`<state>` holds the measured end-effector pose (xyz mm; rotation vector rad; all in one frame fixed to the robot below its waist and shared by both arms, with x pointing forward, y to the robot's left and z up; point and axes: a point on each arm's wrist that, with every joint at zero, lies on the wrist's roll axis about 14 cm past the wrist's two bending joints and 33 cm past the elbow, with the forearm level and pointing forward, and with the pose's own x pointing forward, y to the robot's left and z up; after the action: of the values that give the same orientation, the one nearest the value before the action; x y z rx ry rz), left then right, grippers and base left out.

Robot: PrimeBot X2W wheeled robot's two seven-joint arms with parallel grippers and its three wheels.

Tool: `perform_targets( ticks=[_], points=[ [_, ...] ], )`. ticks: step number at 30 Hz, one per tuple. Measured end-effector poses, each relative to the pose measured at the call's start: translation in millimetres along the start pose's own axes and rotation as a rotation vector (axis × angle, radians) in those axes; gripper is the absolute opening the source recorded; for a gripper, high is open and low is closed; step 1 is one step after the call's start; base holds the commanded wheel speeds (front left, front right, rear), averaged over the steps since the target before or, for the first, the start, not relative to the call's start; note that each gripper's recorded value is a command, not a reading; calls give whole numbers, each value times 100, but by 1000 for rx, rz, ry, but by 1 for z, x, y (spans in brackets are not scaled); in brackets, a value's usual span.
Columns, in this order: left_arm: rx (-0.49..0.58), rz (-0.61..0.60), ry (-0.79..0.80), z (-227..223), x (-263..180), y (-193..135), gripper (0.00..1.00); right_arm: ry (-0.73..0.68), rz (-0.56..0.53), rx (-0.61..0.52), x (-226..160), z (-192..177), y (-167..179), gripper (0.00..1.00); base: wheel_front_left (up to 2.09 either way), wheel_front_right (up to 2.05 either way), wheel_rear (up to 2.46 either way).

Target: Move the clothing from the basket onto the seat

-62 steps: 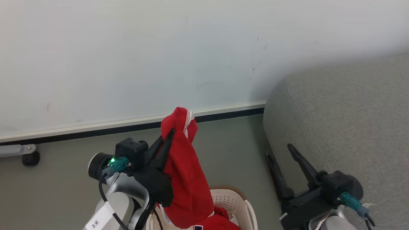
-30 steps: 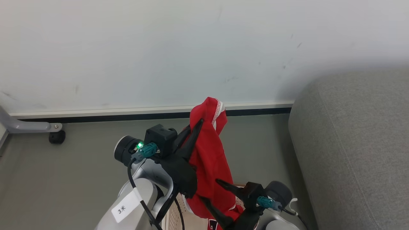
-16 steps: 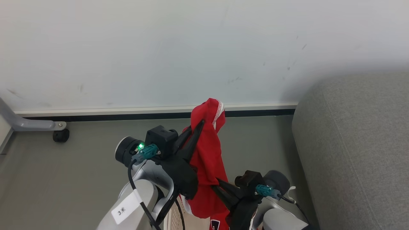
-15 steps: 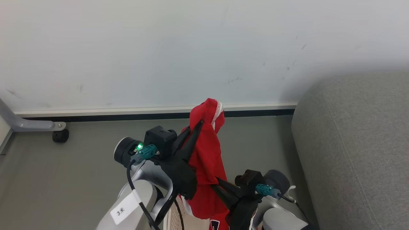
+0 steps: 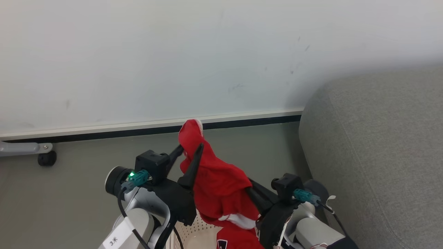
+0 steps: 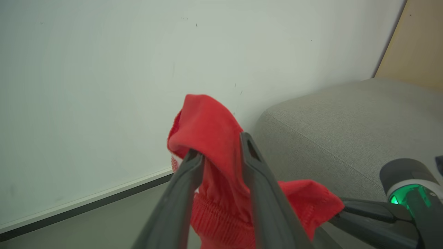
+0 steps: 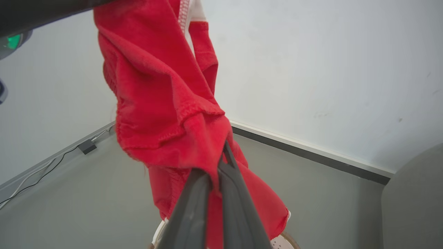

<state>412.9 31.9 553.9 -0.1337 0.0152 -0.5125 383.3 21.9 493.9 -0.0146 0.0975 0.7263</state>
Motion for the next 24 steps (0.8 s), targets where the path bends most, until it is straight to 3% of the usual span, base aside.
perform_targets(
  ticks=[15,24],
  points=[
    [-12,-57,-19,-6,4,-21,100,-75,-366,-14,-68,18,-111,0,0,0,0],
    [-49,-163,17,-27,3,-60,100,-128,-545,-39,-121,29,-146,0,0,0,0]
  ],
)
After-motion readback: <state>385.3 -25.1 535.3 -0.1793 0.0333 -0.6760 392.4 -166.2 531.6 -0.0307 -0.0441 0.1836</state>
